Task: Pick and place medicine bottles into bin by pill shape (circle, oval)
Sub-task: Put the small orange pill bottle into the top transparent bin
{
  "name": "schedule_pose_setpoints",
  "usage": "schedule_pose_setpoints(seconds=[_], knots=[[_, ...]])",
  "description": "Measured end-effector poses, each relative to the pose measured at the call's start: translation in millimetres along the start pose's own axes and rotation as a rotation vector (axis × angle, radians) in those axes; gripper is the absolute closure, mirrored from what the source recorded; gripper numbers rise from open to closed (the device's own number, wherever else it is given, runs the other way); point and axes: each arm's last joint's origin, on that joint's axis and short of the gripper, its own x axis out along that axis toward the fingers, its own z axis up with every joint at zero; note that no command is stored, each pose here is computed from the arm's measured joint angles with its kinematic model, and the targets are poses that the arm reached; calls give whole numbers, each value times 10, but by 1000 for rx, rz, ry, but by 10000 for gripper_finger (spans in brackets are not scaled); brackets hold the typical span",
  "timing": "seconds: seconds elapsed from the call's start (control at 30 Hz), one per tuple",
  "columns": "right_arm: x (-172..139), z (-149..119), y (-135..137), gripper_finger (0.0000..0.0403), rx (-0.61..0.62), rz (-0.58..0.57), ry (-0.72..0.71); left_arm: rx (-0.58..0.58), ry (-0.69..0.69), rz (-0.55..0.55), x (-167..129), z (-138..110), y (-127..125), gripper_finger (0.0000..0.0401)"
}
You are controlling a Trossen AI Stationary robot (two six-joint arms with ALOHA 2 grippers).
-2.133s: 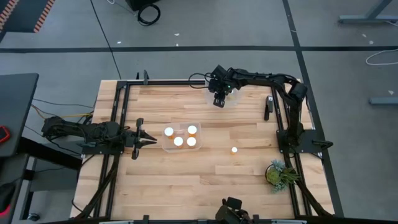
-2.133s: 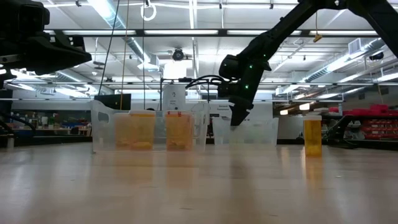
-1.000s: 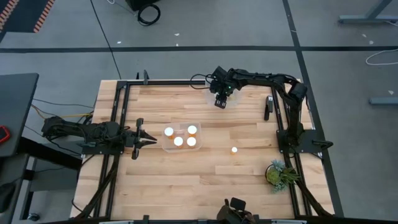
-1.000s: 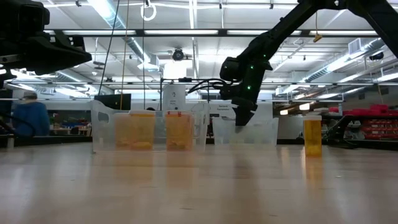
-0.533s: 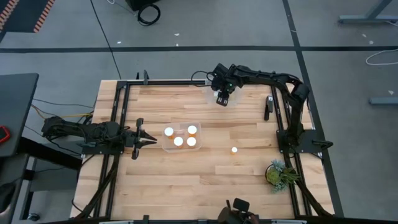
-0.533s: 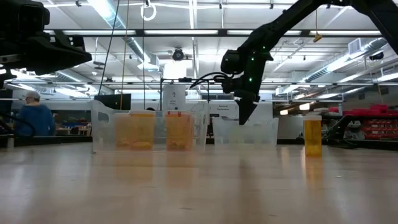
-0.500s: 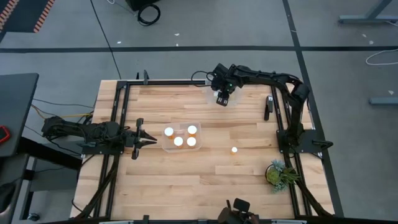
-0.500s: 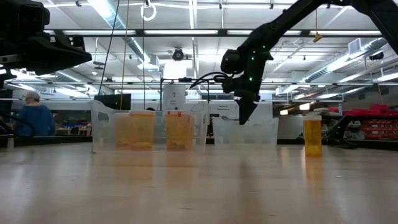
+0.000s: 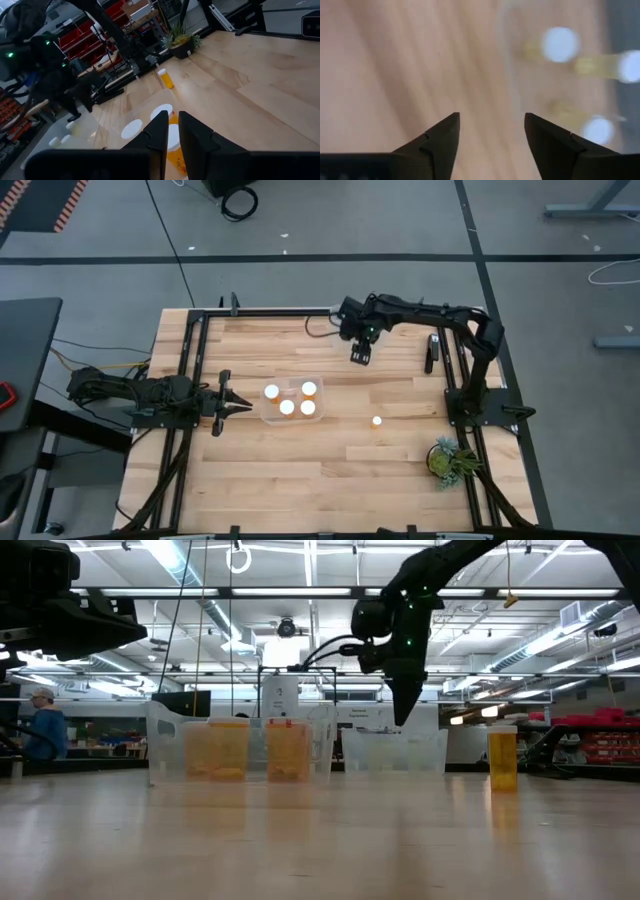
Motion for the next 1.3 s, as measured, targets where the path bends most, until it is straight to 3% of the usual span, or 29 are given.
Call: schedule_pose_setpoints(seconds=[0.17, 0.67, 1.3], knots=[[-24, 8, 385, 160, -16, 27, 29, 0, 0, 0, 0, 0, 0, 343], [-152, -209, 1503, 171, -27, 87, 133, 0, 0, 1, 0, 1, 0, 345], [-242, -402, 2045, 171, 67, 116, 149, 0, 0, 1, 0, 1, 0, 348]])
